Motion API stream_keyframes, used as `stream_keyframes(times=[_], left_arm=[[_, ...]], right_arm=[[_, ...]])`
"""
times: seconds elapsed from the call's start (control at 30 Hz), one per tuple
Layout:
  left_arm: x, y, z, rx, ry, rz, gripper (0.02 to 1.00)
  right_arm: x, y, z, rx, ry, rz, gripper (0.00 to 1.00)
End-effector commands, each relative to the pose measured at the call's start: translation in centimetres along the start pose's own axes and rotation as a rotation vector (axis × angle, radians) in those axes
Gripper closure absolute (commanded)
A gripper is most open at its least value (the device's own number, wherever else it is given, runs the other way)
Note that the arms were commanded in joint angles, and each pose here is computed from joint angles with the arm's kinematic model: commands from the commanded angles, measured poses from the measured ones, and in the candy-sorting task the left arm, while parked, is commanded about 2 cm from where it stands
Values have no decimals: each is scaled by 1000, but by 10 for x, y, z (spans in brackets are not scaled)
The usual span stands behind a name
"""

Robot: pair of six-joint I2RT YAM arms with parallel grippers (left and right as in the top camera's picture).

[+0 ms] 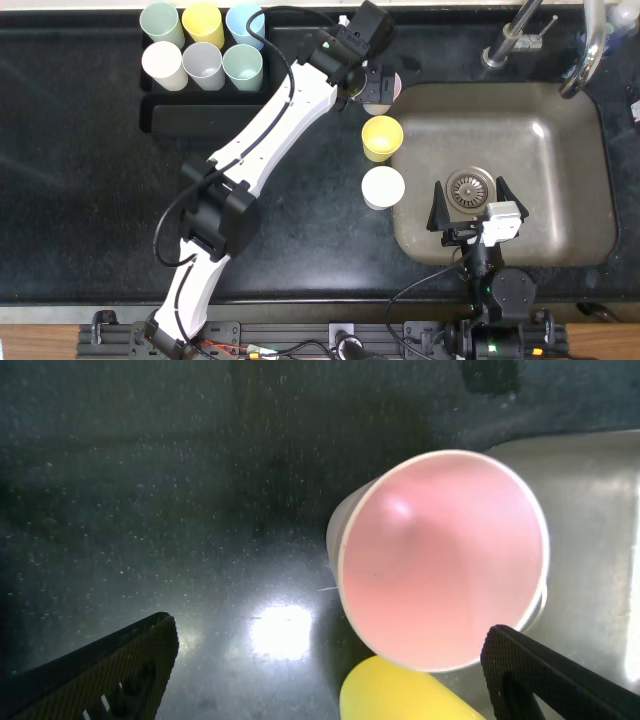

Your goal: Store Cups

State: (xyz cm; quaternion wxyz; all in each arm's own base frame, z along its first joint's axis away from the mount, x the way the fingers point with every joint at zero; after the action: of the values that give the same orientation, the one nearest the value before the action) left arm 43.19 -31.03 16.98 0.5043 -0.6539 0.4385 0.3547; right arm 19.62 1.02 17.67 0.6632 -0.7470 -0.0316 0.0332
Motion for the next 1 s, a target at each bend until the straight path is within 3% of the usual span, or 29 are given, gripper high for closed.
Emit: stream_keyframes(times=[0.03,0.37,0.4,0.53,0.67,0.7,0.77,0.83,1.0], left_arm=[[15,0,5,-21,-19,20,18],[27,-4,10,-34,-24,18,20],[27,-5,9,-36,-19,12,80],[27,-8,9,-39,-13,3,522],[27,-9,8,-39,-5,-1,893],[28,-9,8,-39,-5,-1,915],[28,-8,7,-38,4,7,842],[29,-8,6,-39,12,9,982],[34,-7,6,-39,10,12,982]], right_arm=[[0,3,0,3,0,-3,5],[0,3,0,3,-1,-3,3],[0,3,0,3,0,-3,5],[0,3,0,3,0,-3,5],[0,3,0,3,0,-3,5],[0,3,0,3,0,-3,7],[0,3,0,3,0,-3,5],[0,3,0,3,-1,-3,5],[0,3,0,3,0,-3,5]])
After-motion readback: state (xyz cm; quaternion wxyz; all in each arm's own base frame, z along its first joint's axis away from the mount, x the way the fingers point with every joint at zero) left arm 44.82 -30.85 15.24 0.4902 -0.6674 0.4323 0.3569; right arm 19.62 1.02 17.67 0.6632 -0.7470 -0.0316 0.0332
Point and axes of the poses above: each gripper's point midway between its finger pads, its own x axis out along the fingers, its own z axis along the line the jaws close on, y = z × x, the point moved 5 cm from there along -x, back along the fingers, and after that the axes turned 7 degrees about -x, right-handed, at the moved point
